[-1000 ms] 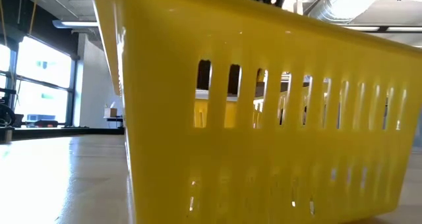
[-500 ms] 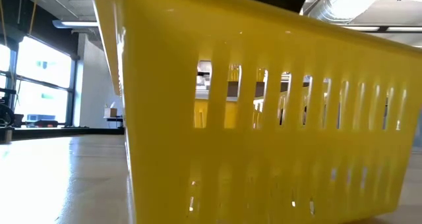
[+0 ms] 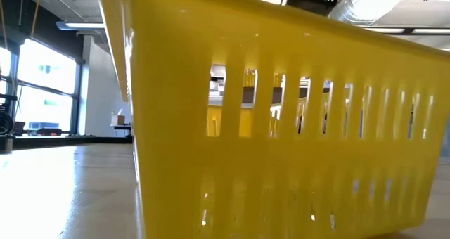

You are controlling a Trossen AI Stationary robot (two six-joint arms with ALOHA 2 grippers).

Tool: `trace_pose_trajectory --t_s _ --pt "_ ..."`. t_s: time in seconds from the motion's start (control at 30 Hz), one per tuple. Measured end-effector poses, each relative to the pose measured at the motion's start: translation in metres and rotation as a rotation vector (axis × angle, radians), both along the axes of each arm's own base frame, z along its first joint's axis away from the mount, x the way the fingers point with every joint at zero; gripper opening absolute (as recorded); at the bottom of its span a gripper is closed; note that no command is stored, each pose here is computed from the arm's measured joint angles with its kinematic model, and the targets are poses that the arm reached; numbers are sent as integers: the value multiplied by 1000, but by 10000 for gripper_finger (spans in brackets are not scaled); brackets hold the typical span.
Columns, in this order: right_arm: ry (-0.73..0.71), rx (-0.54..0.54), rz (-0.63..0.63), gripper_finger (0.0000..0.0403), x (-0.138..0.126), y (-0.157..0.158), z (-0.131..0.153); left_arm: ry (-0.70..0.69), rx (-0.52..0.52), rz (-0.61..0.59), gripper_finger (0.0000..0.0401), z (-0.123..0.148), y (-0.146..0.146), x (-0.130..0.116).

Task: Stack baskets on shelf by color
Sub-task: Put the top black bin on the shelf

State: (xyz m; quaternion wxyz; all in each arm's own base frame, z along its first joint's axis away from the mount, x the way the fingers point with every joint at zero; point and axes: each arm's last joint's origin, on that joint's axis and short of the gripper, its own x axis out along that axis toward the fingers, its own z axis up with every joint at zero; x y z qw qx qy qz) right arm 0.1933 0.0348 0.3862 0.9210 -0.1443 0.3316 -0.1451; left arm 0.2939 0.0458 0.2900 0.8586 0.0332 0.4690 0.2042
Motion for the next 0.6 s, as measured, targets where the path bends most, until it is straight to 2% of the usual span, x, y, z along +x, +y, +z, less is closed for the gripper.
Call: trace_pose_trajectory --t_s 0.27,0.47,0.6 --pt "21 -163 1 0 -19 -31 -22 -54 -23 47 192 2 20 0" --pt "27 -170 70 0 -25 -50 -37 -64 -20 79 192 3 29 -1" --pt "88 -191 48 0 -24 -65 -50 -68 -24 96 192 3 32 -2"
